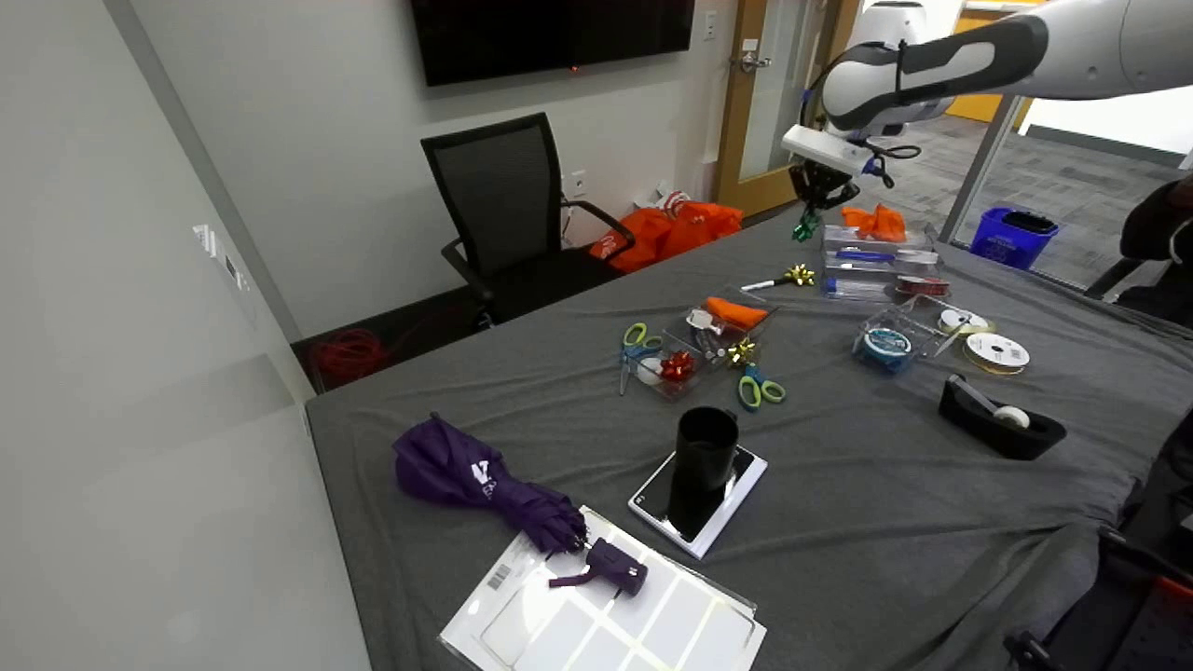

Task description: Move the green object to the object on the right

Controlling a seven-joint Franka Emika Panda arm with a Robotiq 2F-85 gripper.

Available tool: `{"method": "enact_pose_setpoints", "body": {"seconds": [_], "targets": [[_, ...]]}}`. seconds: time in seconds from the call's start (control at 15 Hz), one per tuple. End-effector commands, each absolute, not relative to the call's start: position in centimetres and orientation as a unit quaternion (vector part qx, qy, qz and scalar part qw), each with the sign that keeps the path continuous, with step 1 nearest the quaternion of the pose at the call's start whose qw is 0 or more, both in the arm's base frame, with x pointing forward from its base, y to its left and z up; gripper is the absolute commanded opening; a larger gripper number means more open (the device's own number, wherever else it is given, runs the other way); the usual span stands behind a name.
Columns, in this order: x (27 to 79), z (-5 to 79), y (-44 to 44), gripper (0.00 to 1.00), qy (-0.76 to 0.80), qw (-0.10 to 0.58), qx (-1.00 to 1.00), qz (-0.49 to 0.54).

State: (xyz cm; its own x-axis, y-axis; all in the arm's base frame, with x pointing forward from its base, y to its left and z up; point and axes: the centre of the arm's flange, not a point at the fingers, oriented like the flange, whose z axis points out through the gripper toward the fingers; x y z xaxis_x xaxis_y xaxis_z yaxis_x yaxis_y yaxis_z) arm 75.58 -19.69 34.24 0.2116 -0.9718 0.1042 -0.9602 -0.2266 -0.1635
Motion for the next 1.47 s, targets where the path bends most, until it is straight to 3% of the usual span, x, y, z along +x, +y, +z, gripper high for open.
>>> {"method": "enact_pose_setpoints", "body": {"seconds": [0.0,0.67,1.4], "targets": [[74.0,34.6,-21.4,0.01,0.578,-0.042,-0.802,-0.142],[74.7,31.8,-24.5,0.01,0.409,-0.237,-0.860,-0.192],[74.5,23.2,-29.8,0.01,0.167,-0.321,-0.896,-0.258]]}}
